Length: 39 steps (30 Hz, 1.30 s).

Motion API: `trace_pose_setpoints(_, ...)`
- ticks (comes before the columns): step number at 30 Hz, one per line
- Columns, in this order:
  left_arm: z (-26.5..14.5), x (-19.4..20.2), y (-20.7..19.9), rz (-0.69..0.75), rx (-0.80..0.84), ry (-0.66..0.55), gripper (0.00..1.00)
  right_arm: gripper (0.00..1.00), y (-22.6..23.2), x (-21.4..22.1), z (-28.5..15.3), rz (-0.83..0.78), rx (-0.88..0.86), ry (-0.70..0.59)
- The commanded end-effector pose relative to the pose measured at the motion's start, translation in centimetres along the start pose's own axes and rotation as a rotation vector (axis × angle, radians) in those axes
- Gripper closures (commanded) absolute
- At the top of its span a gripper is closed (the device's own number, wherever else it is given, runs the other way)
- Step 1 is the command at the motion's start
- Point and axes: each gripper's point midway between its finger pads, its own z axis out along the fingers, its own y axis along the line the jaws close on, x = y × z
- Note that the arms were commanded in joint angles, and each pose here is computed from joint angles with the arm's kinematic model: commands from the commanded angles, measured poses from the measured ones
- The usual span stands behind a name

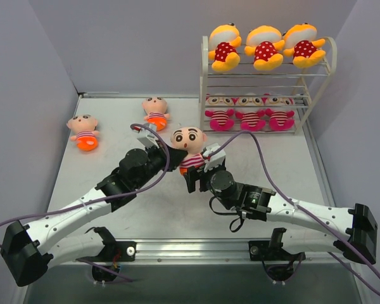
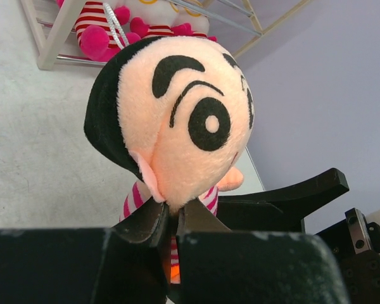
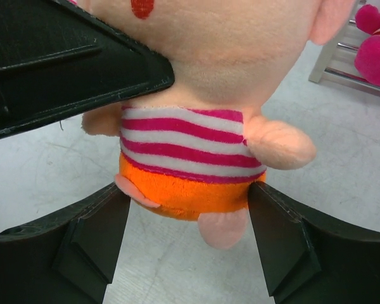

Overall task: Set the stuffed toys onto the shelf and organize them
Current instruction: Pass the stuffed toy from the left arm to the right

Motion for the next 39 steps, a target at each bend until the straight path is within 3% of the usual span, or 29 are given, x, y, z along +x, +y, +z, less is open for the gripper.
trace_pose_setpoints(1, 0.0, -2.0, -3.7, -0.002, 0.085, -0.05, 0.98, 0.26, 0.4, -2.9, 0.4, 0.077, 0.043, -0.081)
trace_pose_setpoints(7, 0.0, -1.4, -3.8, -0.001, 0.077, -0.045, 0.97, 0.37, 0.3, -2.1, 1.1, 0.066, 0.071, -0.063)
trace_pose_setpoints(17, 0.3, -0.5, -3.8, 0.006, 0.081, -0.029, 0.97, 0.99, -0.1, -2.9, 0.4, 0.07, 0.073, -0.085)
trace_pose_setpoints(22, 0.2, -0.4, -3.5, 0.019, 0.069, -0.028, 0.94, 1.0, 0.1, -3.0, -0.1, 0.045, 0.045, -0.072)
trace_pose_setpoints(23, 0.1, -0.4, -3.4, 0.021, 0.065, -0.028, 0.84, 1.0, 0.0, -3.0, -0.1, 0.034, 0.044, -0.067)
trace_pose_setpoints(25, 0.0, -0.6, -3.1, 0.032, 0.051, -0.033, 0.74, 1.0, -0.1, -2.7, -0.2, 0.014, 0.045, -0.042)
trace_pose_setpoints(26, -0.3, -0.9, -3.2, 0.038, 0.047, -0.039, 0.61, 1.0, -0.3, -2.6, -0.2, 0.008, 0.048, -0.033)
trace_pose_setpoints(29, -0.8, -2.3, -3.0, 0.068, 0.022, -0.066, 0.46, 1.0, -0.7, -1.8, -0.4, -0.012, 0.043, 0.008)
trace_pose_setpoints(30, -0.9, -2.6, -2.8, 0.076, 0.012, -0.069, 0.37, 1.0, -1.0, -1.3, -0.4, -0.021, 0.045, 0.029)
trace_pose_setpoints(34, -1.7, -4.9, -2.1, 0.097, -0.019, -0.088, 0.23, 1.0, -2.2, -0.5, -0.7, -0.023, 0.061, 0.068)
trace_pose_setpoints(39, -2.9, -7.6, -0.3, 0.097, -0.054, -0.083, 0.15, 1.0, -5.5, 0.0, -1.0, -0.022, 0.117, 0.126)
